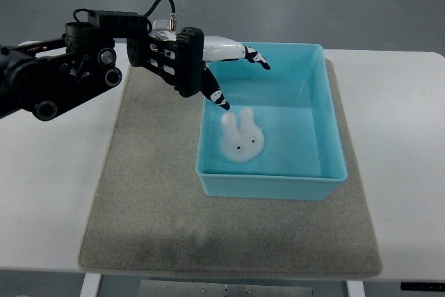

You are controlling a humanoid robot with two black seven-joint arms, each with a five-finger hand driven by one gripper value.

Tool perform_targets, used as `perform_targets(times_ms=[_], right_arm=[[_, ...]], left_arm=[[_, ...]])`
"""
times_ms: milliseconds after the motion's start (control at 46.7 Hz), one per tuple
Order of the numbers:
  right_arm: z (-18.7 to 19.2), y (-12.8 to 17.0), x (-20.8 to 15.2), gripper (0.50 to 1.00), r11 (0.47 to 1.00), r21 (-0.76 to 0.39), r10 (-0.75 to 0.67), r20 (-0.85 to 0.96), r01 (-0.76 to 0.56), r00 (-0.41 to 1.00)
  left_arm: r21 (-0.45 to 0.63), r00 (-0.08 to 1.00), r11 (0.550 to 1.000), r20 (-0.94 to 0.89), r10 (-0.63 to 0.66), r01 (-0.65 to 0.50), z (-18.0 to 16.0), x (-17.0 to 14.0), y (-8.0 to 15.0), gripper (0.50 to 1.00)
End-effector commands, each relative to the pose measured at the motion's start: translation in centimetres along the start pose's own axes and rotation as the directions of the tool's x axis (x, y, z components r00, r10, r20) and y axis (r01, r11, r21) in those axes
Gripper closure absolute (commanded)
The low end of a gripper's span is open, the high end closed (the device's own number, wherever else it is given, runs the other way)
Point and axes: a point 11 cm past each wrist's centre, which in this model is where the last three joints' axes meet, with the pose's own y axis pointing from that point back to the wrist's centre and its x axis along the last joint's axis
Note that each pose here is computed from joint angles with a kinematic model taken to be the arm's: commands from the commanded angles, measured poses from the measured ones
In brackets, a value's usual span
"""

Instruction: Place white toy into blue box with left hand

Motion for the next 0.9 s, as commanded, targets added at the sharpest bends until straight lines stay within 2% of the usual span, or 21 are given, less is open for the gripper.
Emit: perform_targets(times_ms=[0,64,321,535,685,877], right_arm=[[0.0,0.0,0.0,0.564,1.000,0.000,0.000,0.000,0.000,1.000],[0.0,0.0,0.0,0.564,1.000,0.000,0.000,0.000,0.000,1.000],[0.0,0.0,0.0,0.564,1.000,0.000,0.000,-0.001,0.000,1.000],[0.0,0.0,0.0,0.564,1.000,0.000,0.000,0.000,0.000,1.000],[0.0,0.0,0.0,0.564,1.000,0.000,0.000,0.000,0.000,1.000],[0.0,0.0,0.0,0.564,1.000,0.000,0.000,0.000,0.000,1.000]], left_arm=[[0.002,1.000,1.000,-0.005,0.026,-0.026,-0.1,0.7,0.1,0.564],[0.003,0.998,0.998,-0.020,0.064,-0.064,-0.3,1.4,0.3,0.544],[0.073,0.968,0.971,-0.090,0.236,-0.230,-3.0,3.4,1.2,0.544],[0.166,0.869,0.899,-0.234,0.436,-0.406,-5.6,5.8,2.7,0.551],[0.259,0.714,0.811,-0.385,0.584,-0.524,-7.6,7.2,4.1,0.555],[0.407,0.400,0.693,-0.599,0.694,-0.595,-9.8,7.9,5.6,0.555]])
